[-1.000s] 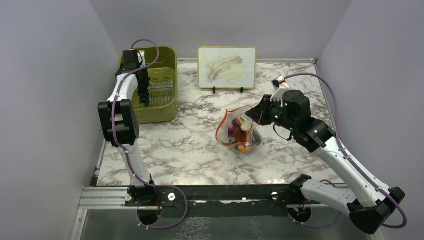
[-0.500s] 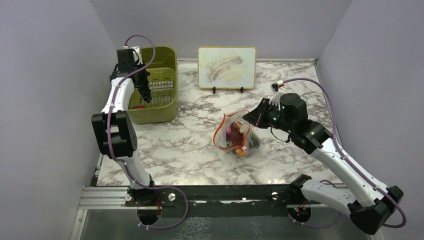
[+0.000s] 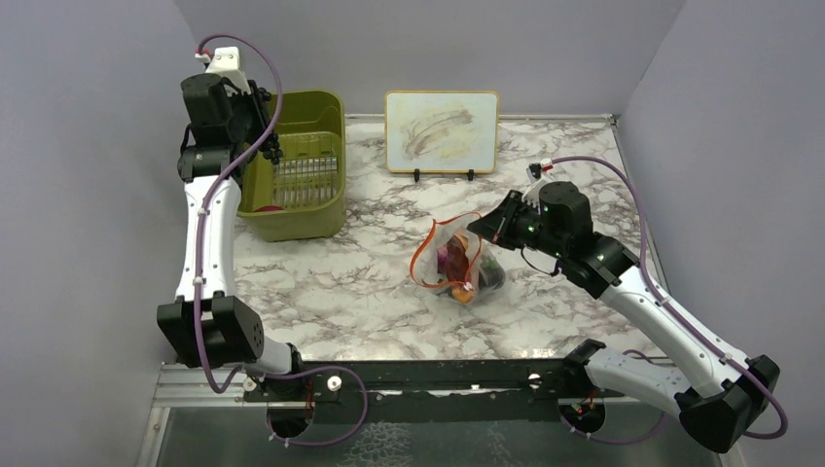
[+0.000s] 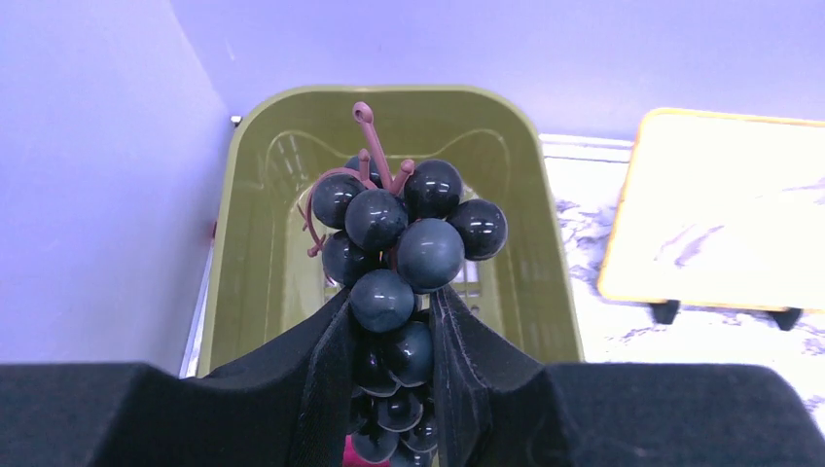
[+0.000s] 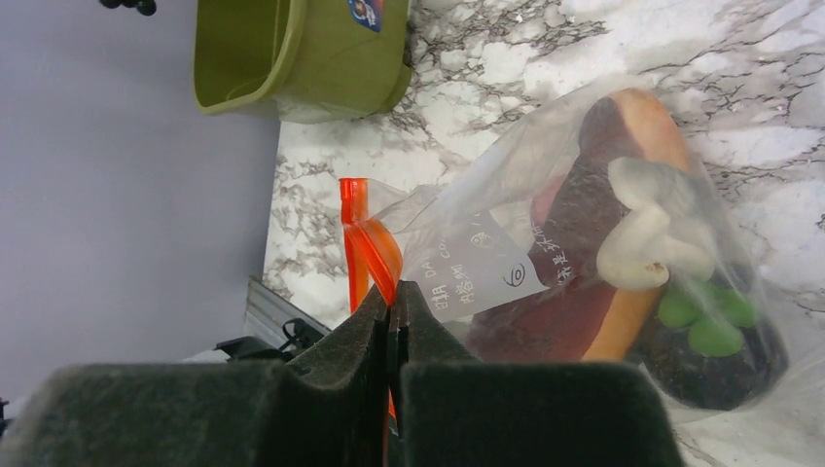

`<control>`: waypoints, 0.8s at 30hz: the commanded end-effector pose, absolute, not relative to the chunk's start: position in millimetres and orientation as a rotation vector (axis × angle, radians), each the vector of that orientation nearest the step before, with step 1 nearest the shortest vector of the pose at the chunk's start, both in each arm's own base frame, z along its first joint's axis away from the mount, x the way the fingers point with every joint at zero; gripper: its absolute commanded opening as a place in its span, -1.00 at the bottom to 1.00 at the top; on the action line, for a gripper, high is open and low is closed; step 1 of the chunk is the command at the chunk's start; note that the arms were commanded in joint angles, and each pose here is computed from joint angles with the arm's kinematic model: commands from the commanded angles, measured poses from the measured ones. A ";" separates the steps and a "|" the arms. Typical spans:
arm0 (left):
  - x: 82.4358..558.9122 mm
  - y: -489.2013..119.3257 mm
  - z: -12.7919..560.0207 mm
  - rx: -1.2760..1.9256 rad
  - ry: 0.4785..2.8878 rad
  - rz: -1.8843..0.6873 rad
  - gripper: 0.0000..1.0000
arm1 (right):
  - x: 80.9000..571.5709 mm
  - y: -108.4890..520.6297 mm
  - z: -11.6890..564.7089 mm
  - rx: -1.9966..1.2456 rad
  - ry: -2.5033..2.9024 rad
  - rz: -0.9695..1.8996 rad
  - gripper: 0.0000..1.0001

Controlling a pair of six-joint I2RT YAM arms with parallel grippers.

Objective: Place the food in the zip-top bag and seal the zipper
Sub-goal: Pick up the fake fruit from the bin.

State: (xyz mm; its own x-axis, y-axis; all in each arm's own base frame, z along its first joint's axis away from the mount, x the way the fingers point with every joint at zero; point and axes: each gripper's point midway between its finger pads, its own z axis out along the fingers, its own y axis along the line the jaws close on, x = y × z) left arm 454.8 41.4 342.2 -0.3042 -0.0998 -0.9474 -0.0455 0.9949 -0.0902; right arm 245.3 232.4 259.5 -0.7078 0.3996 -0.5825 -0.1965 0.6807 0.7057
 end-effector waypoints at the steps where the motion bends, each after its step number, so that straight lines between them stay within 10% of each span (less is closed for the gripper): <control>1: 441.1 13.6 371.2 -0.037 1.799 -0.171 -0.35 | 247.8 230.6 274.7 0.194 2.062 1.049 -0.98; 24: 388.4 -133.8 454.5 0.344 1.619 -0.811 -0.35 | 263.0 239.4 294.4 0.254 2.016 1.093 -0.98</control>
